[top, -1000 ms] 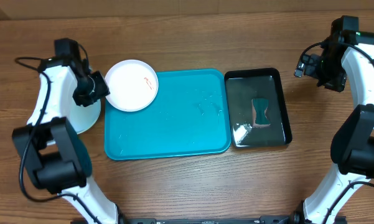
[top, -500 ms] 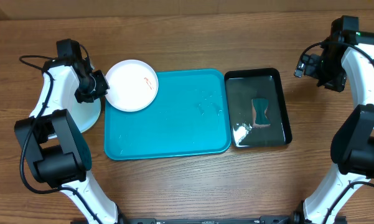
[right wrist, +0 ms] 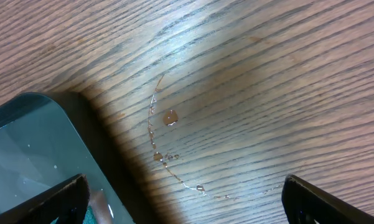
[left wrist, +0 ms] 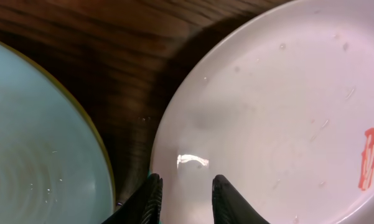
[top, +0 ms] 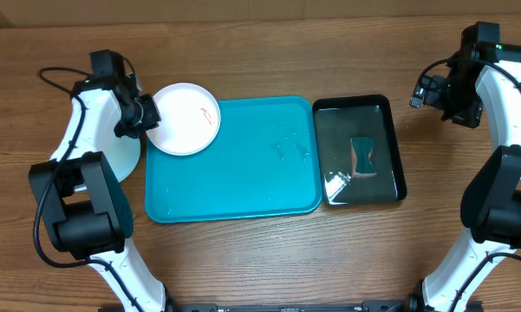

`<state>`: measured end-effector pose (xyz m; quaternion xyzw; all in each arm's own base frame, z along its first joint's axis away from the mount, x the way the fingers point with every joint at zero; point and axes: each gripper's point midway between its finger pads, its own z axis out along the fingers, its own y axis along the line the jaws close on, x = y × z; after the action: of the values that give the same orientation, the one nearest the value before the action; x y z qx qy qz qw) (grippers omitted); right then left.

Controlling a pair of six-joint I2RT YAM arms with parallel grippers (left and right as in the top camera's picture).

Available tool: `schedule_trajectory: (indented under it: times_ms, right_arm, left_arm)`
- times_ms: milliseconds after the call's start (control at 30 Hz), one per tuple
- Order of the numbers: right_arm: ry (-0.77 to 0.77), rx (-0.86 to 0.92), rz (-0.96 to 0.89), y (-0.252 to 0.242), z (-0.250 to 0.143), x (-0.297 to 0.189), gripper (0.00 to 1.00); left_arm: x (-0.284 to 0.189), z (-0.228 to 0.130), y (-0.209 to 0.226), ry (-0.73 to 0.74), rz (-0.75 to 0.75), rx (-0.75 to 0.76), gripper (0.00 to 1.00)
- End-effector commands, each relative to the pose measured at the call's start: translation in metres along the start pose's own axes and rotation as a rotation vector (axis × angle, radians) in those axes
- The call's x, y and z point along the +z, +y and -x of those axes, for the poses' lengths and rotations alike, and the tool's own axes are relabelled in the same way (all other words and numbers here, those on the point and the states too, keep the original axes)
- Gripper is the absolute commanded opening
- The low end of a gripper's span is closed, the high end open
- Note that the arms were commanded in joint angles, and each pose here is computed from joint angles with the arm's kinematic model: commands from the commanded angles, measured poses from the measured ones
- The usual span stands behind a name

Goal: Clean dirty plates on tray and stack at the side
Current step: 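Move left gripper to white plate rim and grip it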

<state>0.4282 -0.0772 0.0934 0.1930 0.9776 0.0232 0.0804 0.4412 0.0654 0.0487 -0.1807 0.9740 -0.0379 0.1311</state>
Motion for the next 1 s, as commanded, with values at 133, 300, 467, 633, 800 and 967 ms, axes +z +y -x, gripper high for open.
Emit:
schedule_trajectory:
  times_ms: [133,300,467,633,800,967]
  right_arm:
    - [-0.053,0.008,0.013,0.0,0.009,-0.018,1.0]
    - [-0.053,0.008,0.013,0.0,0.009,-0.018,1.0]
    - [-0.053,0.008,0.013,0.0,0.009,-0.018,1.0]
    - [-0.053,0.008,0.013,0.0,0.009,-0.018,1.0]
    - [-0.053,0.008,0.013,0.0,0.009,-0.018,1.0]
    - [-0.053,0.008,0.013,0.0,0.009,-0.018,1.0]
  left_arm:
    - [0.002,0.004,0.005,-0.018,0.054,0.034,0.31]
    - [0.001,0.007,0.015,-0.034,0.114,0.034,0.31]
    - [0.002,0.006,0.014,-0.034,0.117,0.036,0.3]
    - [0.008,0.003,0.015,-0.036,0.116,0.037,0.29]
    - [0.009,0.002,0.015,-0.035,0.115,0.038,0.28]
    - [0.01,0.001,0.011,-0.034,0.115,0.047,0.25]
